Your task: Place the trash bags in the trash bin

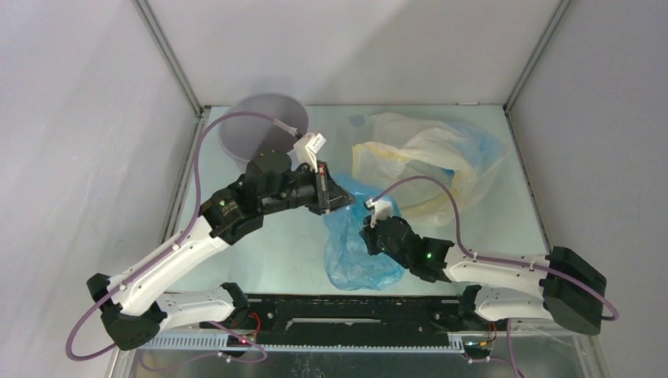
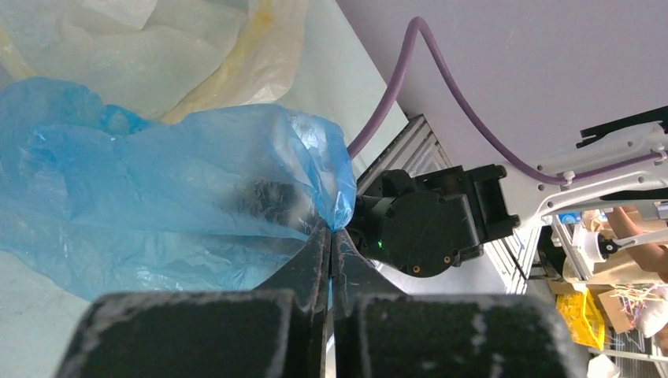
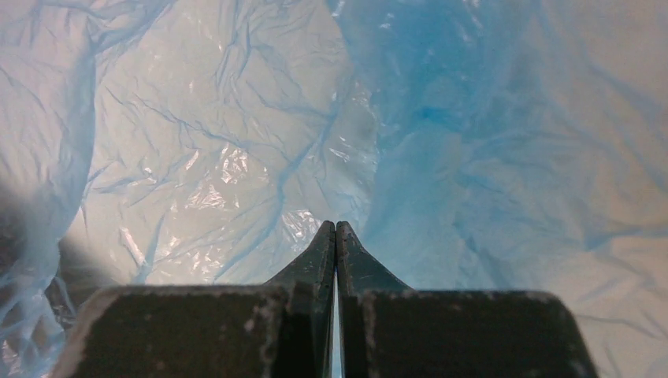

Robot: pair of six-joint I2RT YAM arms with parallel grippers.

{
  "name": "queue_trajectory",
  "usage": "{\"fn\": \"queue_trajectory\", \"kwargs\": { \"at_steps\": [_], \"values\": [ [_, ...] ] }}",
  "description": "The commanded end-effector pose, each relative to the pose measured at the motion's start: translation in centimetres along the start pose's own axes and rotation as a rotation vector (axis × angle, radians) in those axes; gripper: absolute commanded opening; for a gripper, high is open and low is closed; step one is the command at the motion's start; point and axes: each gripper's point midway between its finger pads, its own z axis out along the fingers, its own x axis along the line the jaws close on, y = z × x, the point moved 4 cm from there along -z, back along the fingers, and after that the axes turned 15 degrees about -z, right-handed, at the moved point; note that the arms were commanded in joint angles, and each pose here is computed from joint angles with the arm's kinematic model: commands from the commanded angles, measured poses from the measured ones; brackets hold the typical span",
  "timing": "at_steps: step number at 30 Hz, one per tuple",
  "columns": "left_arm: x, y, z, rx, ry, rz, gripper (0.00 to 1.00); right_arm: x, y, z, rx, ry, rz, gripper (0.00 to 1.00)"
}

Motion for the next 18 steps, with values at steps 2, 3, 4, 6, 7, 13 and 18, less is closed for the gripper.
{"fn": "queue_trajectory", "kwargs": {
  "at_steps": [2, 3, 4, 6, 7, 13, 18],
  "values": [
    [-1.7, -0.3, -0.1, 0.013, -0.087, 0.012, 0.00, 1.9, 3.2, 0.0, -0.155, 0.074, 0.019, 0.00],
    [-2.0, -0.5, 0.2, 0.020, -0.102, 0.008, 0.00, 2.3, 3.7, 0.1, -0.182, 0.081, 0.004, 0.00],
    [-2.3, -0.8, 0.4, 0.024, -0.113, 0.010, 0.00, 2.8, 4.2, 0.1, -0.210, 0.090, 0.005, 0.00],
    [-2.8, -1.2, 0.8, 0.028, -0.128, 0.005, 0.00, 3.1, 5.1, 0.4, -0.257, 0.090, 0.015, 0.00],
    [-3.0, -1.5, 1.0, 0.030, -0.137, 0.001, 0.00, 3.2, 5.5, 0.6, -0.281, 0.084, 0.023, 0.00],
    [-5.0, -2.4, 0.4, 0.037, -0.202, -0.025, 0.00, 3.7, 7.0, 1.8, -0.382, 0.080, 0.022, 0.00],
    [-7.9, -1.9, -2.5, -0.002, -0.303, -0.027, 0.00, 3.7, 6.7, 2.5, -0.413, 0.065, 0.021, 0.00]
  ]
}}
